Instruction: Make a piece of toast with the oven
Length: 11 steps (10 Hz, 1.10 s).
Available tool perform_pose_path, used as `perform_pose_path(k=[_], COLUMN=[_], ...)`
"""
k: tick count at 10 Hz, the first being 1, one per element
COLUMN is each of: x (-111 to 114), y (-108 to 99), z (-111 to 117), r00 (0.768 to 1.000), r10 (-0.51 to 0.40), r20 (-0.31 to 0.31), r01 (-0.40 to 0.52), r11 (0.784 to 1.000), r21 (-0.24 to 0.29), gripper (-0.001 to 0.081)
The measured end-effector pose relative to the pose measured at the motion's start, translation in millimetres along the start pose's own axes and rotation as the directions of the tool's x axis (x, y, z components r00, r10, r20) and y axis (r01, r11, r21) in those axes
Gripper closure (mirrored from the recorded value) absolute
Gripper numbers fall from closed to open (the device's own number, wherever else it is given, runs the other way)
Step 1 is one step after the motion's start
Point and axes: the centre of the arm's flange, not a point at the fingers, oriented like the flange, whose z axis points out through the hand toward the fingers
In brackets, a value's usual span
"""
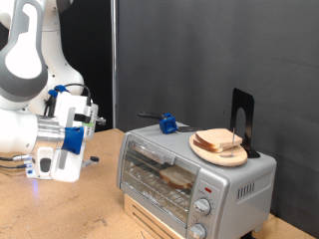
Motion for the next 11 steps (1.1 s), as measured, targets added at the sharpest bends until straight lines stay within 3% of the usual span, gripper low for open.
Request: perform_pose_path(k=[3,5,8,10,11], x=[5.9,32.1,75.6,73.6,76.3], y=[-11.0,-27.9,-42.4,-42.4,-48.1], z=[6.0,12.5,14.8,16.5,19.0], r00=[1.000,0.999,0.994,0.995,0.999], r10=[0.002,0.019,0.103,0.080,0.037], r20=[0.009,0.030,0.039,0.052,0.036], r01=[-0.002,-0.023,-0.107,-0.088,-0.044], r11=[0.997,0.992,0.985,0.984,0.975], r21=[0.077,0.123,0.134,0.156,0.220], gripper=[-0.0003,-0.0003,-0.0003,-0.0003,-0.0003])
